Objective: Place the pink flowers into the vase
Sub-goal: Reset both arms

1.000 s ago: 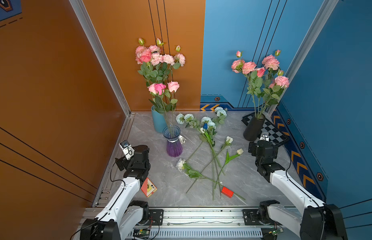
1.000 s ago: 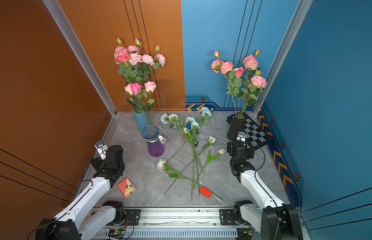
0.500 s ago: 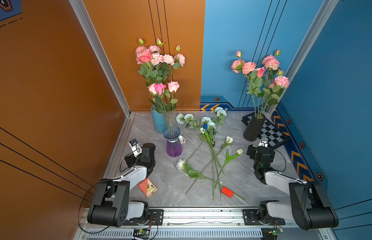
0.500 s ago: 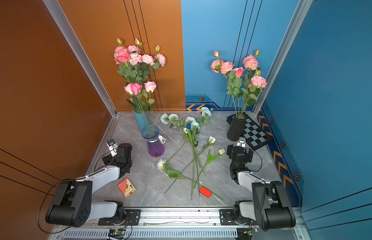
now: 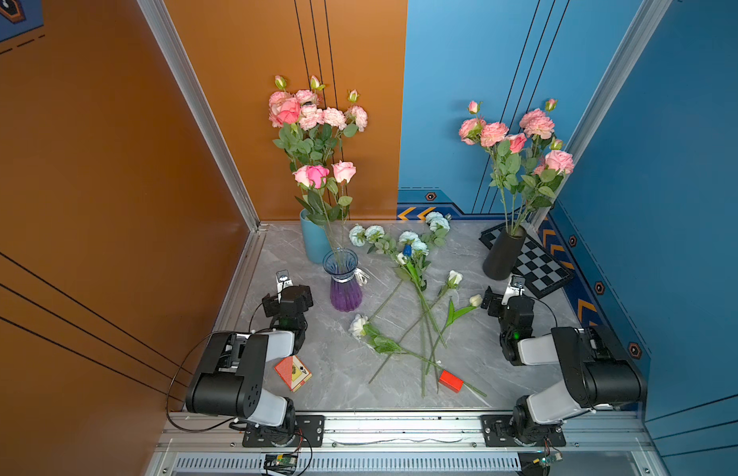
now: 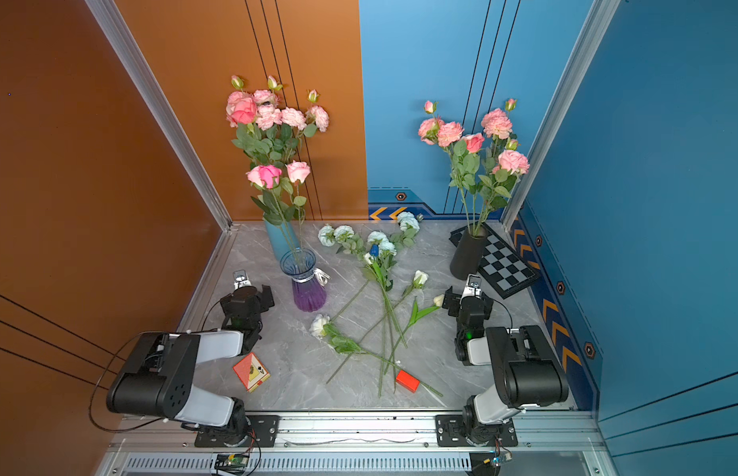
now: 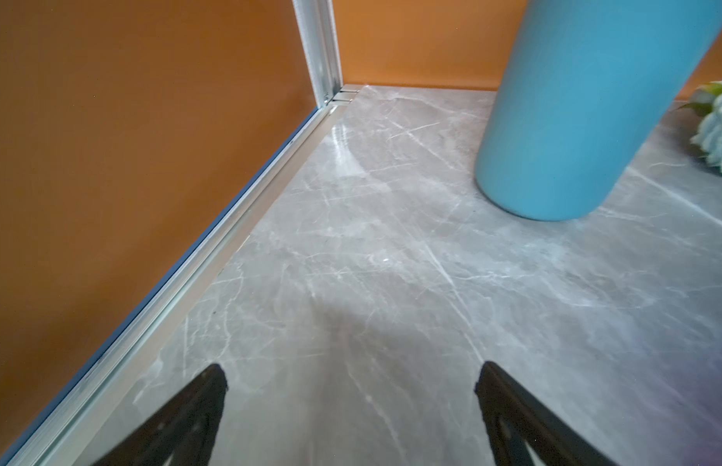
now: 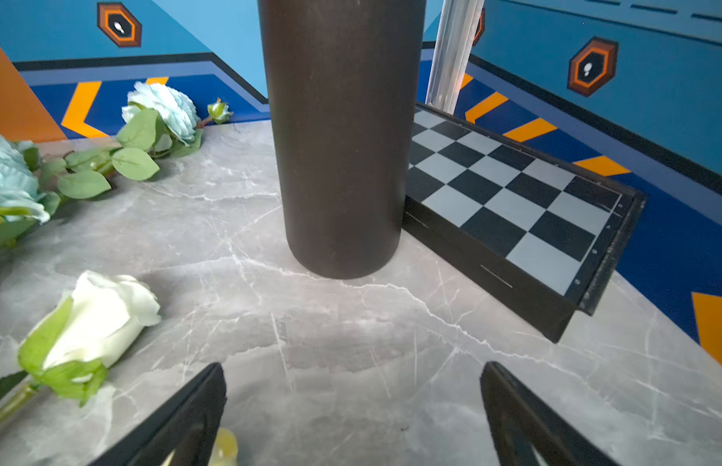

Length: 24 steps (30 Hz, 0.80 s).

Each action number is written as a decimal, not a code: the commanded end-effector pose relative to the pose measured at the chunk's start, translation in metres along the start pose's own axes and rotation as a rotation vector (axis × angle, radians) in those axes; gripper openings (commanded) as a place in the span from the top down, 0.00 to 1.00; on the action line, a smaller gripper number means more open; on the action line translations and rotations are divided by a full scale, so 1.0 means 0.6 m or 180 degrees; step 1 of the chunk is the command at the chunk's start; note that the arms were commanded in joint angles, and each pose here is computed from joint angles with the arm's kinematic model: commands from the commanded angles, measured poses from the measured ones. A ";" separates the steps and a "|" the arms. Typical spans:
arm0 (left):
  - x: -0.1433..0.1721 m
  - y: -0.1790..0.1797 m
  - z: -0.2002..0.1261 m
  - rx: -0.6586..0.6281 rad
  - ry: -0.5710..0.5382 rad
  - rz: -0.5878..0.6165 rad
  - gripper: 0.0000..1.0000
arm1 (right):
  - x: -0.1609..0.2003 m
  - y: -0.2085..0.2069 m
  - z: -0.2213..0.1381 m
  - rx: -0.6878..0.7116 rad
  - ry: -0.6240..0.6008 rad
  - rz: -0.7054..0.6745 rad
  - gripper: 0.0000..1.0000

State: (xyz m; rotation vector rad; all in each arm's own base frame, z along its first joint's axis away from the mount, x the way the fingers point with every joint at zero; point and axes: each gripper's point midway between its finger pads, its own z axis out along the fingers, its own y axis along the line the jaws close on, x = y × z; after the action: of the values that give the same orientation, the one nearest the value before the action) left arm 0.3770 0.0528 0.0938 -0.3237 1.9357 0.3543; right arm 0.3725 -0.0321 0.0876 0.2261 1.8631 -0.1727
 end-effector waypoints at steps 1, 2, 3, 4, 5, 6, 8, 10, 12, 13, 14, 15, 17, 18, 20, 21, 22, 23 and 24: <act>0.002 -0.054 0.004 0.0619 -0.0107 0.0185 0.01 | -0.023 0.008 0.003 -0.0079 -0.0155 0.0028 0.00; -0.004 -0.059 0.004 0.0672 -0.0225 0.0183 0.01 | -0.022 0.005 0.004 -0.0051 -0.0128 0.0039 0.00; -0.003 -0.058 0.004 0.0680 -0.0197 0.0186 0.01 | -0.022 -0.001 0.006 -0.0007 -0.0107 0.0072 0.00; -0.002 -0.057 0.004 0.0672 -0.0183 0.0175 0.01 | -0.021 -0.006 0.007 0.0036 -0.0103 0.0105 0.00; -0.003 -0.057 0.005 0.0673 -0.0185 0.0164 0.01 | -0.022 -0.009 0.008 0.0070 -0.0111 0.0122 0.00; -0.003 -0.057 0.005 0.0676 -0.0185 0.0164 0.01 | -0.022 -0.010 0.008 0.0082 -0.0093 0.0126 0.00; -0.002 -0.056 0.006 0.0685 -0.0173 0.0160 0.02 | -0.023 -0.012 0.010 0.0130 -0.0080 0.0119 0.00; -0.003 -0.057 0.006 0.0688 -0.0179 0.0159 0.02 | -0.022 -0.012 0.013 0.0207 -0.0032 0.0079 0.00; -0.002 -0.056 0.005 0.0688 -0.0179 0.0153 0.01 | -0.021 -0.010 0.015 0.0242 -0.0011 0.0040 0.00; -0.003 -0.056 0.005 0.0688 -0.0183 0.0151 0.01 | -0.023 -0.009 0.015 0.0239 -0.0014 0.0034 0.00; -0.003 -0.055 0.005 0.0673 -0.0186 0.0153 0.01 | -0.023 -0.009 0.015 0.0236 -0.0014 0.0032 0.00; -0.003 -0.051 0.005 0.0609 -0.0188 0.0138 0.01 | -0.023 -0.008 0.015 0.0236 -0.0013 0.0028 0.00; -0.002 -0.046 0.004 0.0537 -0.0187 0.0135 0.02 | -0.022 -0.009 0.015 0.0247 -0.0010 0.0018 0.00; -0.003 -0.044 0.004 0.0515 -0.0193 0.0126 0.01 | -0.021 -0.009 0.015 0.0252 -0.0008 0.0017 0.00; -0.002 -0.044 0.004 0.0513 -0.0188 0.0125 0.02 | -0.022 -0.005 0.015 0.0236 -0.0005 -0.0014 0.00; -0.003 -0.045 0.004 0.0515 -0.0193 0.0124 0.01 | -0.022 -0.001 0.016 0.0208 0.0002 -0.0049 0.00; -0.003 -0.045 0.004 0.0517 -0.0195 0.0125 0.01 | -0.021 0.001 0.016 0.0191 0.0013 -0.0057 0.00; -0.003 -0.045 0.003 0.0515 -0.0195 0.0129 0.01 | -0.022 0.001 0.016 0.0194 0.0005 -0.0060 0.00; -0.003 -0.045 0.004 0.0513 -0.0195 0.0129 0.01 | -0.022 0.002 0.016 0.0186 0.0002 -0.0064 0.00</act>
State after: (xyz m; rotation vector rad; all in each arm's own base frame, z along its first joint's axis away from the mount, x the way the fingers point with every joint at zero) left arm 0.3929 0.0278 0.0918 -0.1590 1.9066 0.2148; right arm 0.3836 -0.0332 0.0979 0.2577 1.8500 -0.2099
